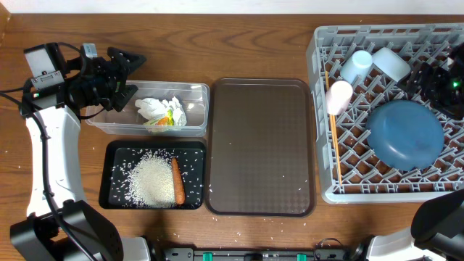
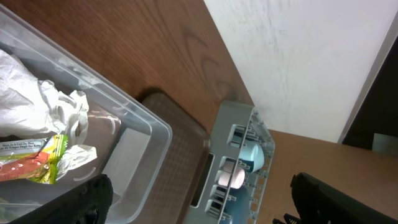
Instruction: Sort waste into correct bins and load items into the dishwasher rack
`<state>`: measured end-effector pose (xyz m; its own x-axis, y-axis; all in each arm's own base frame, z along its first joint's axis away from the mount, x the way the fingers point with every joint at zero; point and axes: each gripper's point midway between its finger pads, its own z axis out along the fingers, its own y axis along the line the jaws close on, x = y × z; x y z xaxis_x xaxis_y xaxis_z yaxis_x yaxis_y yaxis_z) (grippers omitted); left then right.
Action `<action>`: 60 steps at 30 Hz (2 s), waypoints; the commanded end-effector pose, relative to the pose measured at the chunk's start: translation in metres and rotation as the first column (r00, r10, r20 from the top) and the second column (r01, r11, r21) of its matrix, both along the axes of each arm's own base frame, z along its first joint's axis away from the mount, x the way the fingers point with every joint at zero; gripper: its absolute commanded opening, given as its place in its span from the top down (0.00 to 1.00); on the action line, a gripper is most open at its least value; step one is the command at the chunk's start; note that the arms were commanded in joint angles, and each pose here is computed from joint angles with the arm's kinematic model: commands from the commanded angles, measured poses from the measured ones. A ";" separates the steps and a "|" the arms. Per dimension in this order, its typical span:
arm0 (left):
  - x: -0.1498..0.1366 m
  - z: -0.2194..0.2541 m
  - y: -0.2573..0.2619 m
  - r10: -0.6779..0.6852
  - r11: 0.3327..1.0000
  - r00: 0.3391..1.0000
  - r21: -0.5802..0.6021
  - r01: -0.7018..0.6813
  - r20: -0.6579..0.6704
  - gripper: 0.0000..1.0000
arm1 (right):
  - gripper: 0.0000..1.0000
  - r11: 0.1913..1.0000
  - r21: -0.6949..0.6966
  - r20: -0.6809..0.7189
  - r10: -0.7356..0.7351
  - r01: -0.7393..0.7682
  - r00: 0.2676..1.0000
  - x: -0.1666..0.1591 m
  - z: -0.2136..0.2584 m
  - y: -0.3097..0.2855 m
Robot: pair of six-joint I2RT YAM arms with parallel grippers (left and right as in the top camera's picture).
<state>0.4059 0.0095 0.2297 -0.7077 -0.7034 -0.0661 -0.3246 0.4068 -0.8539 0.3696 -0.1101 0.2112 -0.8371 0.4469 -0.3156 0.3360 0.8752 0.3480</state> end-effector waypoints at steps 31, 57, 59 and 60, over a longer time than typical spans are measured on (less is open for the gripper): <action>-0.002 0.011 0.001 0.008 1.000 1.000 0.010 -0.008 0.026 0.06 | 0.01 0.849 -0.222 0.387 0.528 -0.480 0.756 -0.072 0.148 0.199; -0.002 0.011 0.001 0.008 1.000 1.000 0.010 -0.008 0.026 0.06 | 0.01 0.890 -0.442 0.821 0.451 -0.108 0.350 -0.147 0.095 0.170; -0.002 0.011 0.001 0.008 1.000 1.000 0.010 -0.008 0.026 0.06 | 0.01 0.894 -0.441 0.841 0.442 -0.075 0.312 -0.147 0.083 0.167; -0.002 0.011 0.001 0.008 1.000 1.000 0.010 -0.008 0.027 0.06 | 0.01 0.896 -0.440 0.852 0.437 -0.059 0.288 -0.146 0.078 0.167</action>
